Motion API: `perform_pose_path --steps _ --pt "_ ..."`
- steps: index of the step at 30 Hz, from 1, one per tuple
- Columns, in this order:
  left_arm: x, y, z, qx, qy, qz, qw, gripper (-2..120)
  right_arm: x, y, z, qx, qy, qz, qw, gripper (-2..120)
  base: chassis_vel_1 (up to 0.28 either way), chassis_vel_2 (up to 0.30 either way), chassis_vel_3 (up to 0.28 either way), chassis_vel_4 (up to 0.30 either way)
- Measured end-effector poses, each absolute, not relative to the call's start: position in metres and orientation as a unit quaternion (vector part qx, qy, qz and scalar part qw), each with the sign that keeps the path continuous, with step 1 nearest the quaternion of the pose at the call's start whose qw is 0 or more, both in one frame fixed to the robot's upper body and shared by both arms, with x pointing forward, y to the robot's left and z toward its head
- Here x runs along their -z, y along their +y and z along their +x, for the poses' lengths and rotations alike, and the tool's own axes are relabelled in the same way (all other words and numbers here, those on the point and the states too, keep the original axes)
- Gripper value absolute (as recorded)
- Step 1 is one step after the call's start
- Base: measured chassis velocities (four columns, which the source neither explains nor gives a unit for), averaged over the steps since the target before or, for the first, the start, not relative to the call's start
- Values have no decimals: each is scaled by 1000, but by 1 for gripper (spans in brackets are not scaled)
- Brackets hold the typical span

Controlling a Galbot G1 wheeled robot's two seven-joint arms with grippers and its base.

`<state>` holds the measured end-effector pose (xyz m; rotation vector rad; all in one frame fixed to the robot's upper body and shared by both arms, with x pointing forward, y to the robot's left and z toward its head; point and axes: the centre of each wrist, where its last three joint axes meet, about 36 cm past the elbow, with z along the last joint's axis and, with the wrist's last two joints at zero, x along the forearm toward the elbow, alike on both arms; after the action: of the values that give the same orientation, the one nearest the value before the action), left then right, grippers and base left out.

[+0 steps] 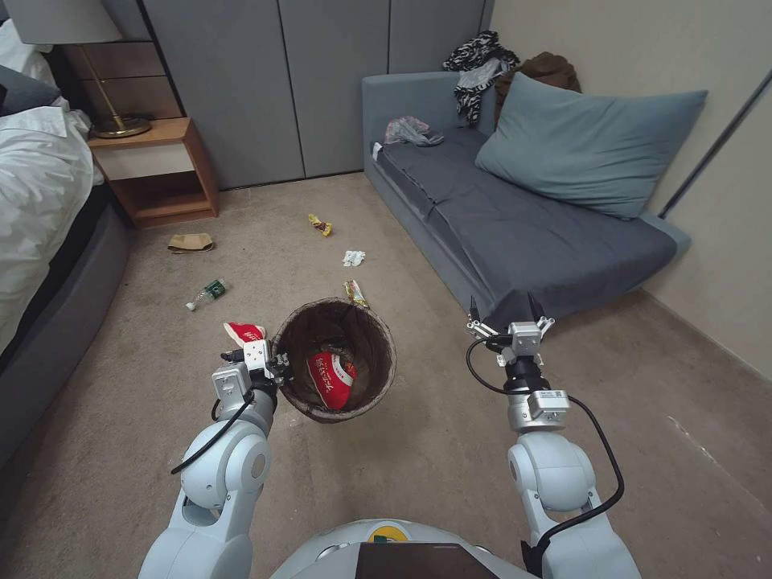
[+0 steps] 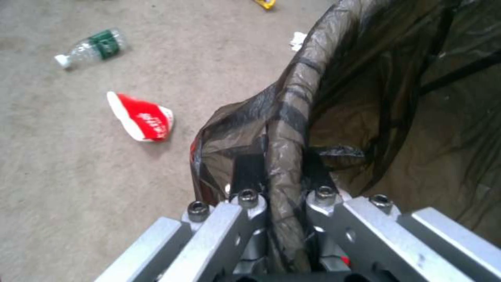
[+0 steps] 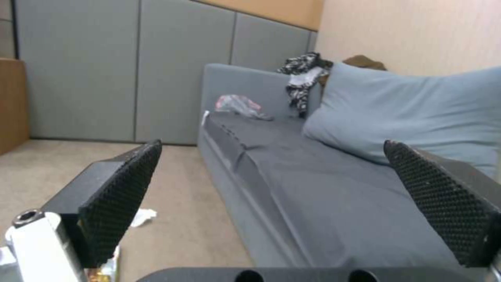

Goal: Pick up the trash bin, then pick up the garbage from the floor and place it into the trash bin.

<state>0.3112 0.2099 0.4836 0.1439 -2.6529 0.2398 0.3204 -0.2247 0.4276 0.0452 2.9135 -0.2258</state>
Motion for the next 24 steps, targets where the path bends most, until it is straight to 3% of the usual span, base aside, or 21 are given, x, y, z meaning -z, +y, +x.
perform_pose_path --steps 24 --pt "-483 210 313 -88 -967 54 233 3 -428 -224 322 76 991 15 109 100 81 82 85 86"
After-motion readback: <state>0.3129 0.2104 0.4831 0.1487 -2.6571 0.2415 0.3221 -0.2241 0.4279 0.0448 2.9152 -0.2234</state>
